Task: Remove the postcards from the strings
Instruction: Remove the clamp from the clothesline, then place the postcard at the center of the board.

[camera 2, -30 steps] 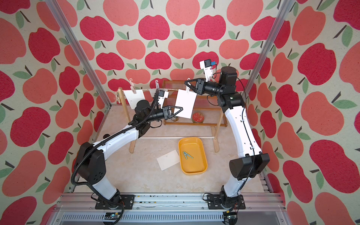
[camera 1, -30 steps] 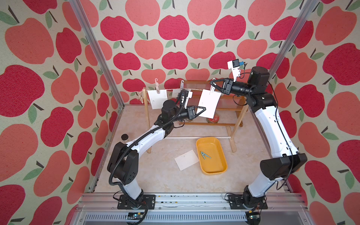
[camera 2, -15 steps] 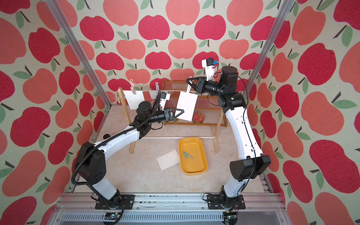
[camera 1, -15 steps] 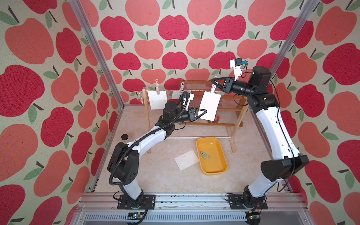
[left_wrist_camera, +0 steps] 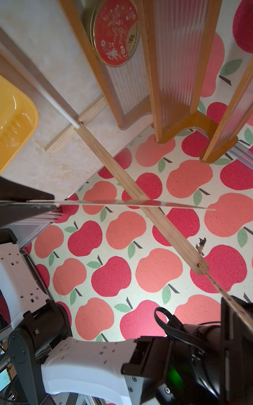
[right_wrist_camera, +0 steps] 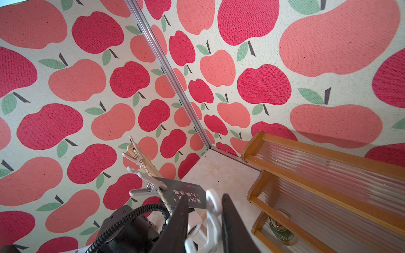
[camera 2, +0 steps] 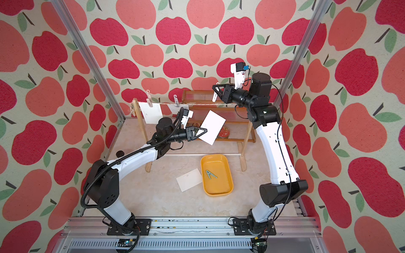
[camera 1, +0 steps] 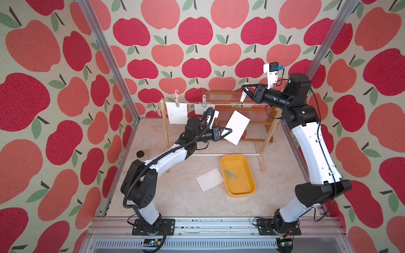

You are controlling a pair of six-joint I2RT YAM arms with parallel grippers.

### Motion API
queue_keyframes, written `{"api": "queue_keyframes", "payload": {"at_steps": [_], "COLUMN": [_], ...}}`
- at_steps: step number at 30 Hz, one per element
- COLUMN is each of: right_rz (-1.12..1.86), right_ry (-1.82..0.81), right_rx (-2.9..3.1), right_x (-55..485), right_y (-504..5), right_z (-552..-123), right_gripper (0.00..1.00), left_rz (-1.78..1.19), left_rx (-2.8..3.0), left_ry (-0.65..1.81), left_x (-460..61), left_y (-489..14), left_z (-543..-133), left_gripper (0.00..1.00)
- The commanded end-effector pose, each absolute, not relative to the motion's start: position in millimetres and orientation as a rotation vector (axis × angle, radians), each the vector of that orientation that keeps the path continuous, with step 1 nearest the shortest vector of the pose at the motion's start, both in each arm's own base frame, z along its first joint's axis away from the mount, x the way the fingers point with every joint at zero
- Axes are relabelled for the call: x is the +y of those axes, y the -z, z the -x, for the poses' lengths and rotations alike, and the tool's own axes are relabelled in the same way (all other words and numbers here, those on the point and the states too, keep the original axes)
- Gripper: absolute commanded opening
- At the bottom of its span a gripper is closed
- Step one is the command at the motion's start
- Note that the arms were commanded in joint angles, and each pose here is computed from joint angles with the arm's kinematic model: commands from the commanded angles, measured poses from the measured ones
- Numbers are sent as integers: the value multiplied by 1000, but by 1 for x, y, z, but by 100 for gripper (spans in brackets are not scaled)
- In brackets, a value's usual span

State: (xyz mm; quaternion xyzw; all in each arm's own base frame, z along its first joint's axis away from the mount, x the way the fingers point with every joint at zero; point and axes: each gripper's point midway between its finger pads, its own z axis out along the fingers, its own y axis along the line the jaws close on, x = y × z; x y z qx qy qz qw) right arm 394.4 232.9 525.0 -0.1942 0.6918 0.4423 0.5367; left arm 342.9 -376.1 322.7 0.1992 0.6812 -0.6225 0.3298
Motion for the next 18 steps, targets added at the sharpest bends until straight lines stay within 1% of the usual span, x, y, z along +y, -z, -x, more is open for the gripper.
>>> {"api": "queue_keyframes", "payload": {"at_steps": [1,10,18], "right_rz": [467,448,447], "right_ry": [-1007,-1002,-1012], "right_rx": [1589,1577,1569], "right_x": [225,221,220], "right_y": [-547,-550,-552], "right_z": [-378,-375,-370], "right_gripper": [27,27,27], "left_rz": [-545,-508,-439], "left_rx": [1776,1830,1892], "left_ry": [1593,1561,1515], "left_x": [-371,-360,-337], "left_y": [-324,-305,-283], "left_z": [-332,-320,-308], "left_gripper": [0,0,0]}}
